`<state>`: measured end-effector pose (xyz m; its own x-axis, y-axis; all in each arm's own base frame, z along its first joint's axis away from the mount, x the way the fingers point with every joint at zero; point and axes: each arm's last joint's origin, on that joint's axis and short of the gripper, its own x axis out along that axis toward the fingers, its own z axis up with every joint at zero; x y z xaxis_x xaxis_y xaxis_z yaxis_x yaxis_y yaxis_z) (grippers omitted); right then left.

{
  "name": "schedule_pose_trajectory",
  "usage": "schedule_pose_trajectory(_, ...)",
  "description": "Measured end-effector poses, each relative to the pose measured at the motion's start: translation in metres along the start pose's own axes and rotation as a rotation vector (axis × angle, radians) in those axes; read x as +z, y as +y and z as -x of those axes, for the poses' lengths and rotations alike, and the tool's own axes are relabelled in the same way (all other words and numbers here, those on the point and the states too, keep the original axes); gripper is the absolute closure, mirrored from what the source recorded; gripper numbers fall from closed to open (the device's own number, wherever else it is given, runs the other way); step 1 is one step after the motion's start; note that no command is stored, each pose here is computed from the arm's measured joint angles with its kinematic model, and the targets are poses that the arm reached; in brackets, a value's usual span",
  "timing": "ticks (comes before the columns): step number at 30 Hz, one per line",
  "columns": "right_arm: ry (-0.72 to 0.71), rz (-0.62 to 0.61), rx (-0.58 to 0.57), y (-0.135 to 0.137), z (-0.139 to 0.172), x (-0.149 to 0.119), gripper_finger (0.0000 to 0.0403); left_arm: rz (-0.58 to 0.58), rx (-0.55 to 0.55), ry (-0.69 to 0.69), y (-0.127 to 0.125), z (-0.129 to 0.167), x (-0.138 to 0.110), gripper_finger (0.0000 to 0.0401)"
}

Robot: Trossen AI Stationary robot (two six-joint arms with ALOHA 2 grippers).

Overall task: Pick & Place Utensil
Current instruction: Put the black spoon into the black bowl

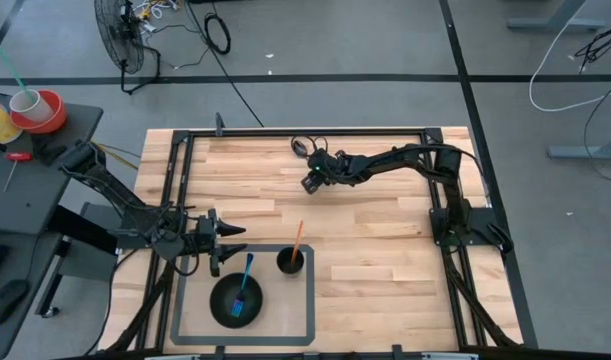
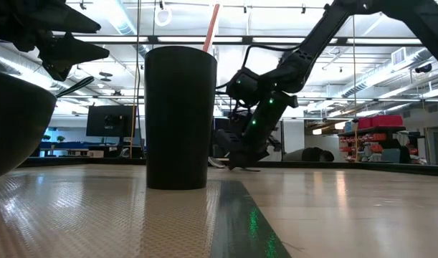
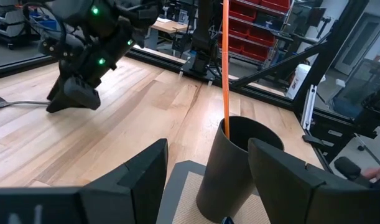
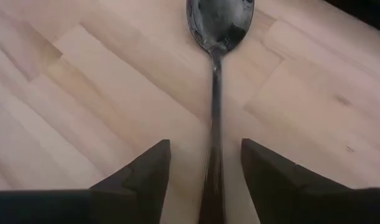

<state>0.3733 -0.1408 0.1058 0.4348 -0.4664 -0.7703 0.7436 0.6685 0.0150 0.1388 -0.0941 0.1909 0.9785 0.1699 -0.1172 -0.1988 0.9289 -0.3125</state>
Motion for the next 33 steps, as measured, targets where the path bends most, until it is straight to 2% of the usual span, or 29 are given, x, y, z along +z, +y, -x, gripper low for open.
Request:
schedule_pose_trajectory(4,0.034,-0.021,-0.007,-0.001,-0.001,-0.003,0.0226,0.001,0.000,0.000,0.000,0.000,0.000,0.0174)
schedule_pose_trajectory(13,0.060,-0.025,0.017,-0.001,0.000,-0.004,0.0315,0.025,-0.004,-0.002,0.000,0.000,0.000,0.0174)
schedule_pose_trajectory(18,0.076,-0.029,0.025,0.000,0.000,-0.006,0.0345,0.025,-0.009,0.000,0.000,0.000,0.000,0.0174)
schedule_pose_trajectory(24,0.087,-0.011,0.033,0.004,0.002,-0.009,0.0366,0.027,-0.009,-0.001,-0.001,0.000,0.000,0.0174)
schedule_pose_trajectory(33,0.097,0.024,0.047,0.014,0.015,-0.012,0.0369,0.025,-0.009,0.001,-0.001,0.000,0.000,0.0174)
